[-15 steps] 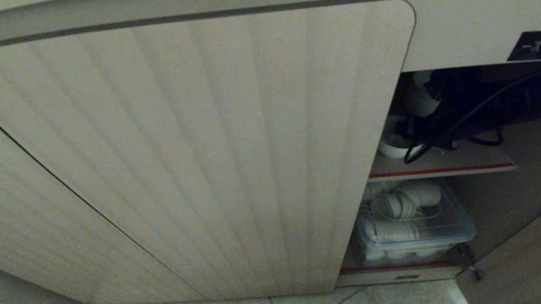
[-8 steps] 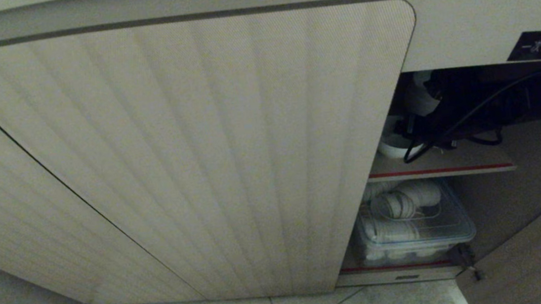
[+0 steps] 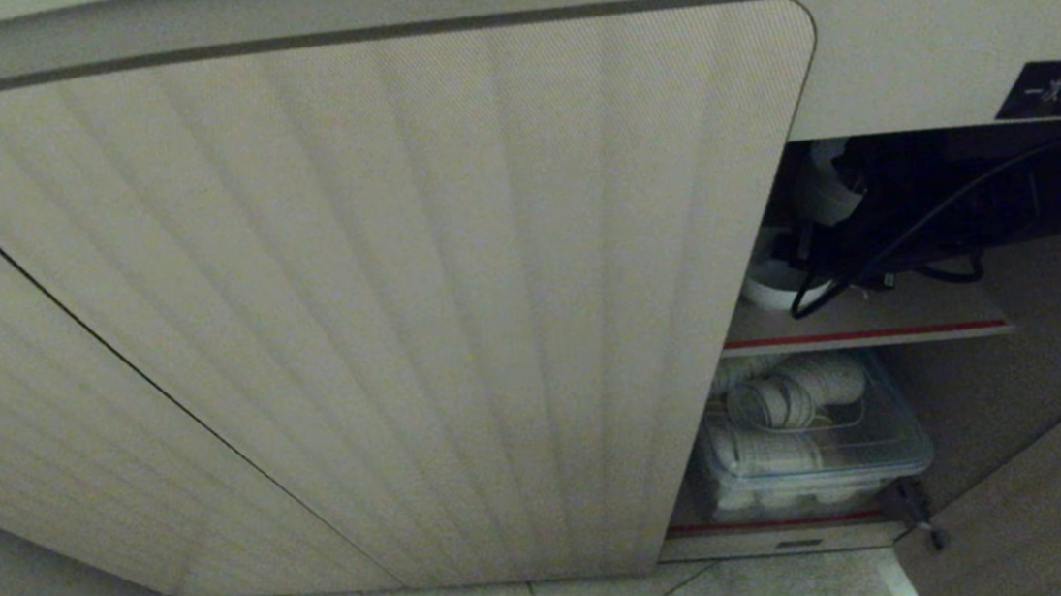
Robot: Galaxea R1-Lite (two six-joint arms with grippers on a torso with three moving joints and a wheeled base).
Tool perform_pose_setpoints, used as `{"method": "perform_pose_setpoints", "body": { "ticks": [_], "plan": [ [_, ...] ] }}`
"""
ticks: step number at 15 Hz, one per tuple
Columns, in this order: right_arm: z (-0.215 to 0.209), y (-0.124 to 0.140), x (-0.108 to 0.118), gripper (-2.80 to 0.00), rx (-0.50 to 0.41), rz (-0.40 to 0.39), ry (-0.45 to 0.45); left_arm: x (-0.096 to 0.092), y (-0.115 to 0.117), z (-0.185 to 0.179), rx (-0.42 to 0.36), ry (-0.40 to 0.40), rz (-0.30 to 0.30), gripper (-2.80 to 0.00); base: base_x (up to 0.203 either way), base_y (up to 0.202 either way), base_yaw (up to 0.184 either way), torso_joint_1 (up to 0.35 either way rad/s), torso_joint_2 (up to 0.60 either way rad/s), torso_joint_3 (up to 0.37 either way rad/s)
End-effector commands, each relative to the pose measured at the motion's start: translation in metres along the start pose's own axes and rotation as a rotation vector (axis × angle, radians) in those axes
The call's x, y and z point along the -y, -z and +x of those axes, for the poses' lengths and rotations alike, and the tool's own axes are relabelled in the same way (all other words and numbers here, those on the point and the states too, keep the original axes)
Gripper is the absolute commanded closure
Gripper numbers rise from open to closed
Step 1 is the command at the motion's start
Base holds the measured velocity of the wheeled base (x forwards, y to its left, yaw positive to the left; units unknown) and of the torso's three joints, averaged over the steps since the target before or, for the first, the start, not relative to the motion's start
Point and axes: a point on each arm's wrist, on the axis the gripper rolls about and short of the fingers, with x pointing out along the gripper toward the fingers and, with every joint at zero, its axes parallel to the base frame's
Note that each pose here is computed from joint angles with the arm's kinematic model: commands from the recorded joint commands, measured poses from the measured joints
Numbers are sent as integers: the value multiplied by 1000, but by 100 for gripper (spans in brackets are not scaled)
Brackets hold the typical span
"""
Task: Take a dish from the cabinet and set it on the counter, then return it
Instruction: Take the bowl from the cabinet
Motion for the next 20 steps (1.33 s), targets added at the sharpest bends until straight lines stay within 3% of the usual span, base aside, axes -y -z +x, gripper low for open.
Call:
{"method": "perform_pose_setpoints", "body": {
  "ticks": [1, 4, 5, 20],
  "plan": [
    [0, 0, 0, -280, 7, 3, -4, 0, 0, 0, 1, 0, 0, 0, 0, 0, 0, 0, 0, 0],
    [1, 0, 0, -280, 5, 3, -4, 0, 0, 0, 1, 0, 0, 0, 0, 0, 0, 0, 0, 0],
    [1, 0, -1, 0, 10, 3, -6, 0, 0, 0, 1, 0, 0, 0, 0, 0, 0, 0, 0, 0],
    [3, 1, 0, 0, 9, 4, -6, 0, 0, 0, 1, 0, 0, 0, 0, 0, 0, 0, 0, 0]
  ]
}}
